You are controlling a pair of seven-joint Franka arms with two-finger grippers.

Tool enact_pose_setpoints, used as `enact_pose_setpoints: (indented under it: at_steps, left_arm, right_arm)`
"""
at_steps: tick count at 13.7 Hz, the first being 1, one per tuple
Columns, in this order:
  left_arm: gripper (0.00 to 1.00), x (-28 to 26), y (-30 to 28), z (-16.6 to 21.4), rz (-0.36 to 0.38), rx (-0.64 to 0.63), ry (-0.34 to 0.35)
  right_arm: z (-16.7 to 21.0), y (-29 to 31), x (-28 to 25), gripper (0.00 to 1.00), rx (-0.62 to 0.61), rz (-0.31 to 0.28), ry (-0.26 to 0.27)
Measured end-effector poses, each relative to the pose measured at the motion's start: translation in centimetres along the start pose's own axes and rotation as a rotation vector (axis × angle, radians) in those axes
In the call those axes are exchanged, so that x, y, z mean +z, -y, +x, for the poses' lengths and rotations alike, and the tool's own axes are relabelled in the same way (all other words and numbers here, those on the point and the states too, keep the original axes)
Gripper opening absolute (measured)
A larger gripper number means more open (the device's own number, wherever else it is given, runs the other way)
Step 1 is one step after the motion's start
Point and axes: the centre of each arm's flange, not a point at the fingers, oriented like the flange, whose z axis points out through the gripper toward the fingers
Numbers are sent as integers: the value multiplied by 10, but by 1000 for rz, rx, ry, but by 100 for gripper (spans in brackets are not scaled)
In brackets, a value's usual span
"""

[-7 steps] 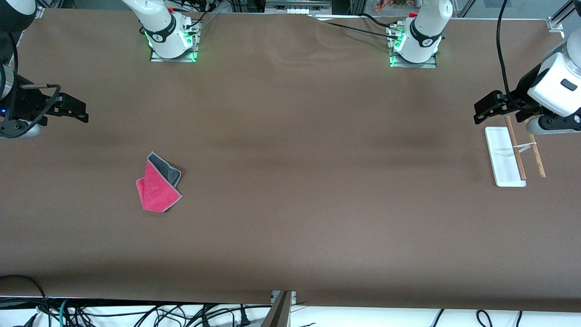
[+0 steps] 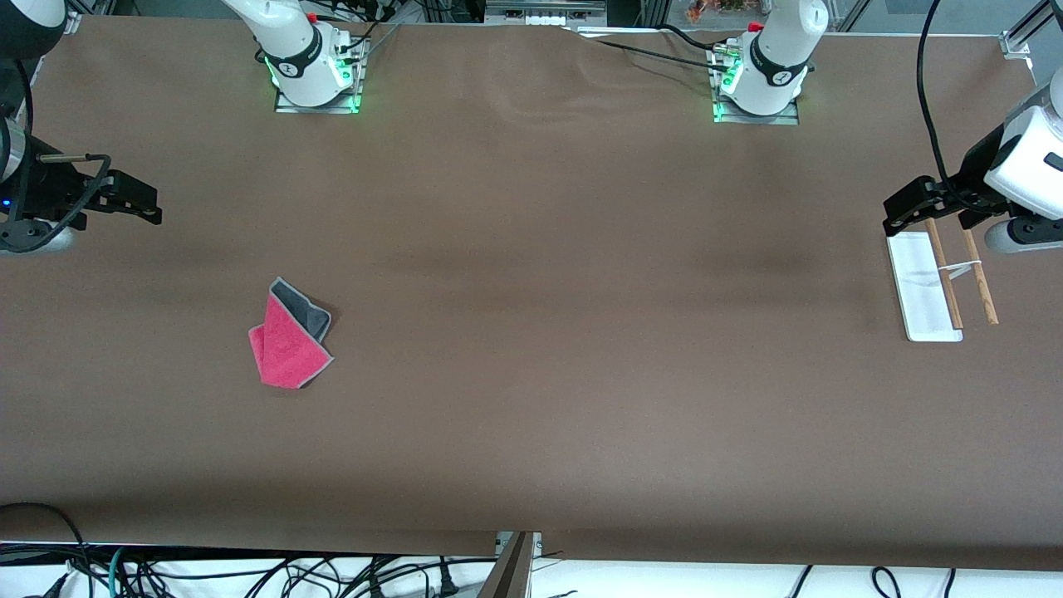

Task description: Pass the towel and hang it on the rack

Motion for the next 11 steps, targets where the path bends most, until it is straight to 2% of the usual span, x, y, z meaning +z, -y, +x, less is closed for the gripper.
enact_pose_setpoints:
  at_steps: [11]
  left_arm:
    - [100,-3,1,-9,3,0,3]
  right_arm:
    - [0,0,0,100,0,0,0]
